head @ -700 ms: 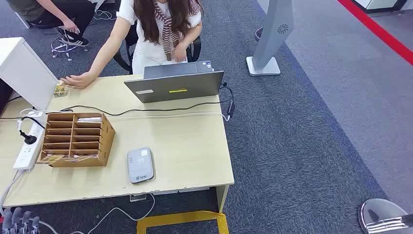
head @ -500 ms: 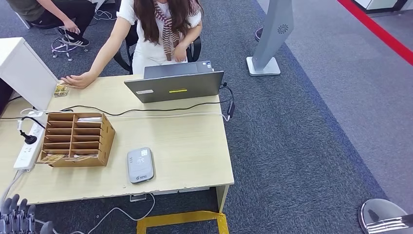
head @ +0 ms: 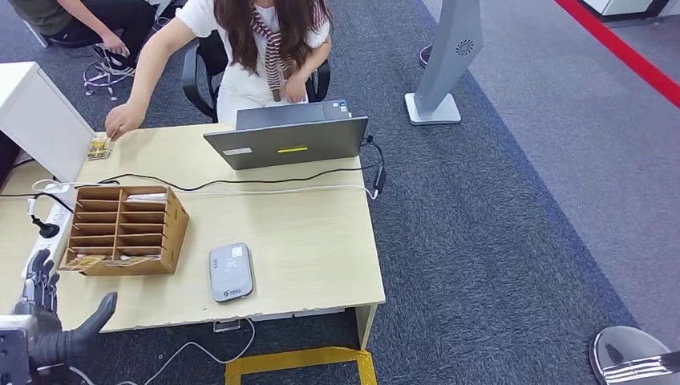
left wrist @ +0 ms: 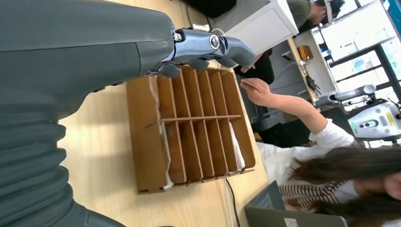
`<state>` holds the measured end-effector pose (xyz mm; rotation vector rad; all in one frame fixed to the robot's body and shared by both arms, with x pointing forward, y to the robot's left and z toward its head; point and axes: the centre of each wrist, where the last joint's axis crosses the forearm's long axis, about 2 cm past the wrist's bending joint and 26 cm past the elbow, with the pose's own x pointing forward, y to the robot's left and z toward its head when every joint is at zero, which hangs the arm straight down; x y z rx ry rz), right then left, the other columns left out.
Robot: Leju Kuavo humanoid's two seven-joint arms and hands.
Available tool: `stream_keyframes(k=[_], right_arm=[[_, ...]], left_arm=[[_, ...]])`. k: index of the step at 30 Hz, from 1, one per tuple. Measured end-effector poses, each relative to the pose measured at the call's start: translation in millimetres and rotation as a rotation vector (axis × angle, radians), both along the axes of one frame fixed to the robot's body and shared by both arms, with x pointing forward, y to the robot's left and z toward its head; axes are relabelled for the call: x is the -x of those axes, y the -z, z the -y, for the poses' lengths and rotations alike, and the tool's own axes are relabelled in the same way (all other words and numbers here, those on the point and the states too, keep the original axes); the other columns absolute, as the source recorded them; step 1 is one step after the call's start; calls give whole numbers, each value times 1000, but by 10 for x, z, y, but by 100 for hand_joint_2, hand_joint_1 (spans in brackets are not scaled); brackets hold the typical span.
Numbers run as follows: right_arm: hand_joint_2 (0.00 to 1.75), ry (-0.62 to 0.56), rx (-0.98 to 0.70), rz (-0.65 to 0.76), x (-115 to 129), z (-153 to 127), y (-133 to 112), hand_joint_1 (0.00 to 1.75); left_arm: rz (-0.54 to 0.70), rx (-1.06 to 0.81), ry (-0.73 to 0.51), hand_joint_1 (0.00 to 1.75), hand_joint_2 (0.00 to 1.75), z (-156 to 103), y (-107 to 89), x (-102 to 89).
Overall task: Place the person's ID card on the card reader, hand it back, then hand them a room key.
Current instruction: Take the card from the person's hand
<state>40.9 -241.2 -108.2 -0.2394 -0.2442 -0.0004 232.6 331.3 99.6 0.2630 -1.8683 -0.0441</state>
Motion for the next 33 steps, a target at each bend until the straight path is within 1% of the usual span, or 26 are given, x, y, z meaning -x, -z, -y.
stream_keyframes(k=[9,17,26,33], right_arm=[[175,-31,-11,-6,-34,-39,-7,0],[175,-55,-20,-12,-57,-53,-11,0],[175,-86,-30,-17,-80,-83,-16,0],[175,-111,-35,-23,-97,-109,-21,0]], left_arm=[[-51,-236,-16,0,175,72,-241,-554],[-71,-465,-60,0,175,114,-520,-1010],[-74,-737,-177,0,175,75,-886,-1462],[-65,-938,-286,0,175,15,-1164,-1756]])
